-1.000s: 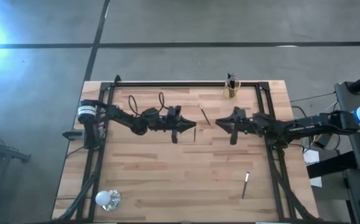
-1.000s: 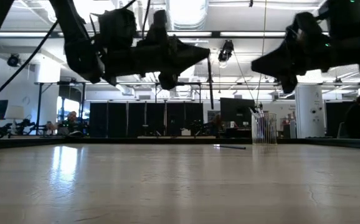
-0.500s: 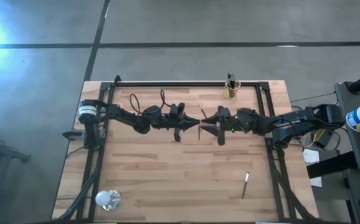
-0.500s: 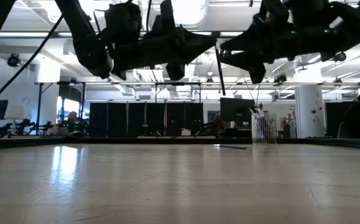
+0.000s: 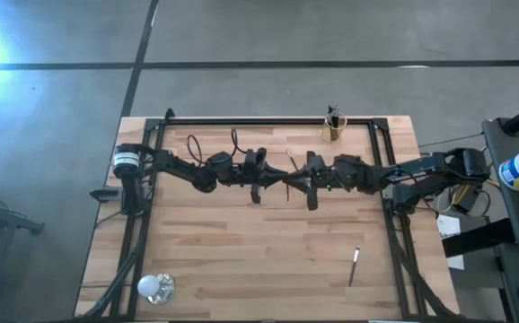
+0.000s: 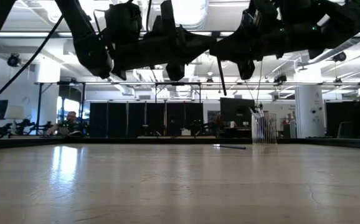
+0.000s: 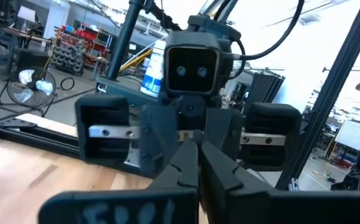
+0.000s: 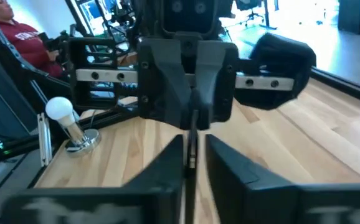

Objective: Put items in baskets/containers
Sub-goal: Put the black eyeshadow brush into the gold pen holder

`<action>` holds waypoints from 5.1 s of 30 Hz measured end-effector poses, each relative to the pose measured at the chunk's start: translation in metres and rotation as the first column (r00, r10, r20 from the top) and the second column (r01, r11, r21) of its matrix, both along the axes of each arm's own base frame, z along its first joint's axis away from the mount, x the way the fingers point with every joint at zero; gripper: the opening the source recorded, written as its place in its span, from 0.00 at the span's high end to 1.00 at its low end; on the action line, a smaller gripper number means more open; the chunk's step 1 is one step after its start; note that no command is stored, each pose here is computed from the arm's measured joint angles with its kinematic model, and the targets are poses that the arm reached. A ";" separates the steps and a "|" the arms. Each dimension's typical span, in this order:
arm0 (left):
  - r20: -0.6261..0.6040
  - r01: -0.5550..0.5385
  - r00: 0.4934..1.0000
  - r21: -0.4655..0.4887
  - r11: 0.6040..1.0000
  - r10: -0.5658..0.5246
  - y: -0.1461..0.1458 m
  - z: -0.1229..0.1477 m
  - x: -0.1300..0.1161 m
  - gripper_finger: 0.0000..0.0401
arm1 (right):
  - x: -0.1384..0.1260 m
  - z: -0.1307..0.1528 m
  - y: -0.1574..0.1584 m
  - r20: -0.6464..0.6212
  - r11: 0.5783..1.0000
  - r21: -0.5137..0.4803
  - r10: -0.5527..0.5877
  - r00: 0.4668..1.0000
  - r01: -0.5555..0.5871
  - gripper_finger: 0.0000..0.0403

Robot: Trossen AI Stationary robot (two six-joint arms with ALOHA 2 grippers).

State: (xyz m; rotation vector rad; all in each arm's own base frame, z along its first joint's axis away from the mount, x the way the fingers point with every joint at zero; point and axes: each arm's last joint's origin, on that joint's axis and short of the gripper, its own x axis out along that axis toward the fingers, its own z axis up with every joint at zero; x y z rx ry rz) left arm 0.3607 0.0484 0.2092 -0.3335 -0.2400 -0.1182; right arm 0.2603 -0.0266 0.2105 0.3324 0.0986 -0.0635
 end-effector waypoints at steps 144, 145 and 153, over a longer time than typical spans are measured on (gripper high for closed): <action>0.023 -0.094 0.995 -0.111 0.989 0.097 -0.016 -0.035 -0.075 0.79 | 0.065 -0.003 0.016 -0.032 0.994 0.042 -0.101 0.994 0.102 0.98; 0.022 -0.091 0.995 -0.103 0.990 0.094 -0.016 -0.035 -0.075 0.80 | 0.065 -0.003 0.016 -0.032 0.994 0.042 -0.101 0.994 0.102 0.98; -0.040 -0.058 0.998 -0.087 0.994 0.055 -0.017 -0.041 -0.074 0.98 | 0.061 -0.006 0.016 -0.125 0.997 0.046 -0.055 0.991 0.061 0.98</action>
